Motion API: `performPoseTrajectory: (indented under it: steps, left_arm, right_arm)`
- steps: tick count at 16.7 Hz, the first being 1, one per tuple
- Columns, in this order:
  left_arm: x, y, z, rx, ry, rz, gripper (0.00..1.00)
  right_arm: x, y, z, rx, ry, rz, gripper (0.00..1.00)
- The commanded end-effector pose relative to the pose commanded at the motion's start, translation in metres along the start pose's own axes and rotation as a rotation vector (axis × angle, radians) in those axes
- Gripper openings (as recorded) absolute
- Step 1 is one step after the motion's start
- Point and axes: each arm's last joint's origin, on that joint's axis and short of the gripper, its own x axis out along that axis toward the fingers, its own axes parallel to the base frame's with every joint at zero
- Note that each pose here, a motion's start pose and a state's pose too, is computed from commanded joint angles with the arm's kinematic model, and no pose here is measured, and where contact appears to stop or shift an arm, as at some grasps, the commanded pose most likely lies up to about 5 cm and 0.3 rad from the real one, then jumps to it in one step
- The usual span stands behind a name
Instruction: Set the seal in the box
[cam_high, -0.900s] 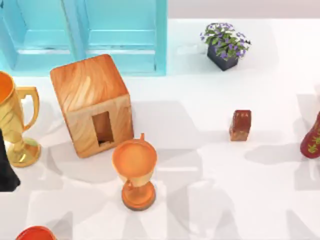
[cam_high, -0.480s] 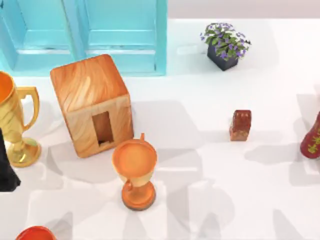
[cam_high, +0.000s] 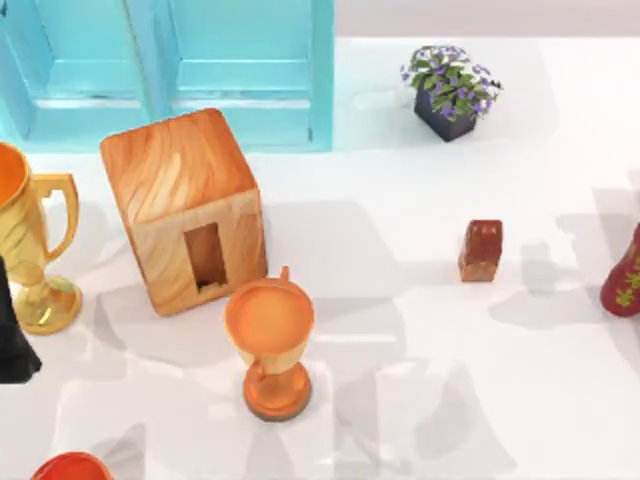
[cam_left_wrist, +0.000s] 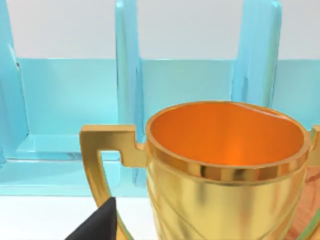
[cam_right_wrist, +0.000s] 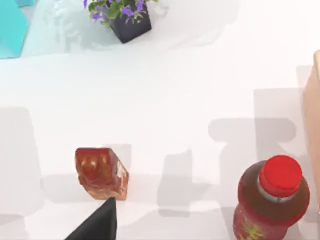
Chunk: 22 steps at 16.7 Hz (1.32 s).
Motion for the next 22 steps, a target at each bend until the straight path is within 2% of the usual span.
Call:
performPoseTrajectory:
  steps: [5,10,15,22]
  left_arm:
    - [0.000,0.000,0.000,0.000,0.000,0.000,1.00]
    - [0.000,0.000,0.000,0.000,0.000,0.000,1.00]
    - [0.000,0.000,0.000,0.000,0.000,0.000,1.00]
    - [0.000,0.000,0.000,0.000,0.000,0.000,1.00]
  right_arm:
    - [0.082,0.048,0.061,0.011,0.445,-0.039,1.00]
    - [0.169,0.091,0.070,0.005,0.760,-0.120,1.00]
    - [0.211,0.114,0.065,0.000,0.879,-0.164,1.00]
    - [0.215,0.114,0.065,0.003,0.886,-0.168,1.00]
